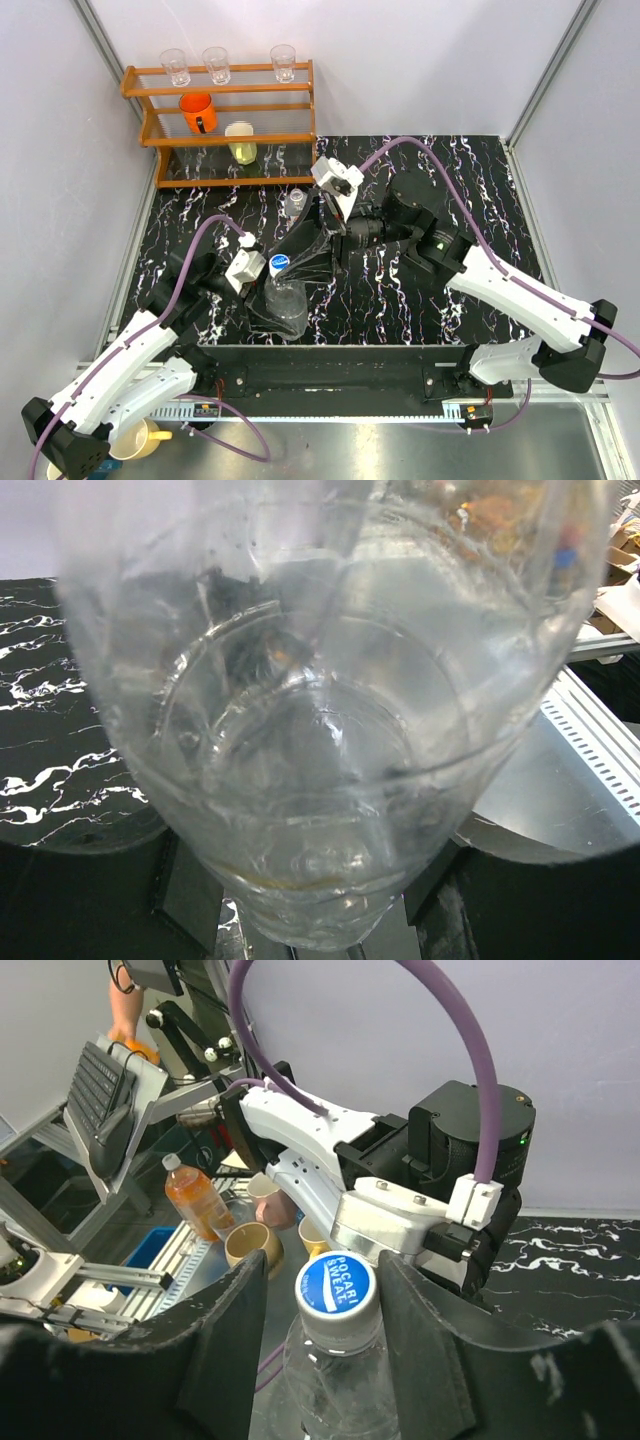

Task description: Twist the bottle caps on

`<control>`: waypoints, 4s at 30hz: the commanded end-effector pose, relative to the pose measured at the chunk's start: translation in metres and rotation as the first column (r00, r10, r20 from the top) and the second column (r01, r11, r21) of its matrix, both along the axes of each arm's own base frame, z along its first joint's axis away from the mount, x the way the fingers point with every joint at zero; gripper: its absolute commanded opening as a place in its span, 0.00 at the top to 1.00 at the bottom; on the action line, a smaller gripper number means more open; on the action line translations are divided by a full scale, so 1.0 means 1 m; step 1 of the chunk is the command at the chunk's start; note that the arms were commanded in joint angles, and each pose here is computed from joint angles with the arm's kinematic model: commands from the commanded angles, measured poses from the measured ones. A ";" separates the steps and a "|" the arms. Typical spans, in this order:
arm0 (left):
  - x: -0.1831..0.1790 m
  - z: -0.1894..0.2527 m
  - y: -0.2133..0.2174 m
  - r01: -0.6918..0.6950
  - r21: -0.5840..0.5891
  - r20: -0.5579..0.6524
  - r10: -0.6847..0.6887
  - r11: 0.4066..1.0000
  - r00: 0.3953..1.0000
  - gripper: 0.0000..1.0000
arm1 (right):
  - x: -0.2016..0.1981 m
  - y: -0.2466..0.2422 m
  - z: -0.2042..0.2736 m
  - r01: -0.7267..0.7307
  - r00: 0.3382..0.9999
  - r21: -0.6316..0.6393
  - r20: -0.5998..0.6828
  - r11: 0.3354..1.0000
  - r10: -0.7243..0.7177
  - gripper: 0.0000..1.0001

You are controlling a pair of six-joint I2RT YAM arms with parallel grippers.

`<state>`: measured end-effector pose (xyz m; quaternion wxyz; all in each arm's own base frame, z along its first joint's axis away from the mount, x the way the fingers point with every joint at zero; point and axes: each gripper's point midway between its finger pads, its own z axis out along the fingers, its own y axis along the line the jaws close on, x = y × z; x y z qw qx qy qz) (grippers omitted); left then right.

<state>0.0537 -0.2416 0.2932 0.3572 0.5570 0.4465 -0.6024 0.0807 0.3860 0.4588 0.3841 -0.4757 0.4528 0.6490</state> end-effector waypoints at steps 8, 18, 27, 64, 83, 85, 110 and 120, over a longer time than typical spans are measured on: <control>0.009 0.010 -0.004 -0.039 -0.043 0.076 0.043 0.998 0.996 0.72 | -0.006 0.002 0.016 -0.058 0.998 0.042 0.014 0.997 0.057 0.55; 0.030 0.020 -0.008 -0.164 -0.070 0.079 0.169 0.984 0.982 0.73 | 0.013 0.003 0.005 0.074 0.997 0.006 0.002 0.997 -0.074 0.87; 0.104 0.029 -0.007 -0.549 -0.106 0.095 0.558 0.829 0.824 0.74 | 0.083 -0.008 -0.019 0.512 0.858 -0.075 -0.001 0.856 -0.513 1.00; 0.008 0.025 0.000 -0.027 -0.072 0.072 0.032 0.997 0.997 0.68 | -0.016 -0.062 0.041 0.411 0.892 0.115 0.153 0.904 -0.425 0.15; -0.023 0.024 0.015 0.149 -0.039 0.048 -0.147 0.988 0.988 0.68 | -0.011 -0.016 0.033 0.074 0.991 0.042 0.113 0.996 -0.078 0.21; -0.021 0.024 0.014 0.143 -0.039 0.048 -0.141 0.989 0.989 0.69 | -0.012 -0.011 0.034 0.052 0.993 0.048 0.106 0.997 -0.057 0.22; -0.006 0.028 0.006 0.043 -0.054 0.077 -0.039 0.998 0.996 0.71 | -0.019 0.008 0.018 -0.076 0.996 0.052 0.039 0.996 0.075 0.64; 0.001 0.031 0.004 0.007 -0.059 0.072 -0.002 0.998 0.997 0.73 | -0.011 0.005 0.016 -0.014 0.999 0.059 0.033 0.998 0.012 0.49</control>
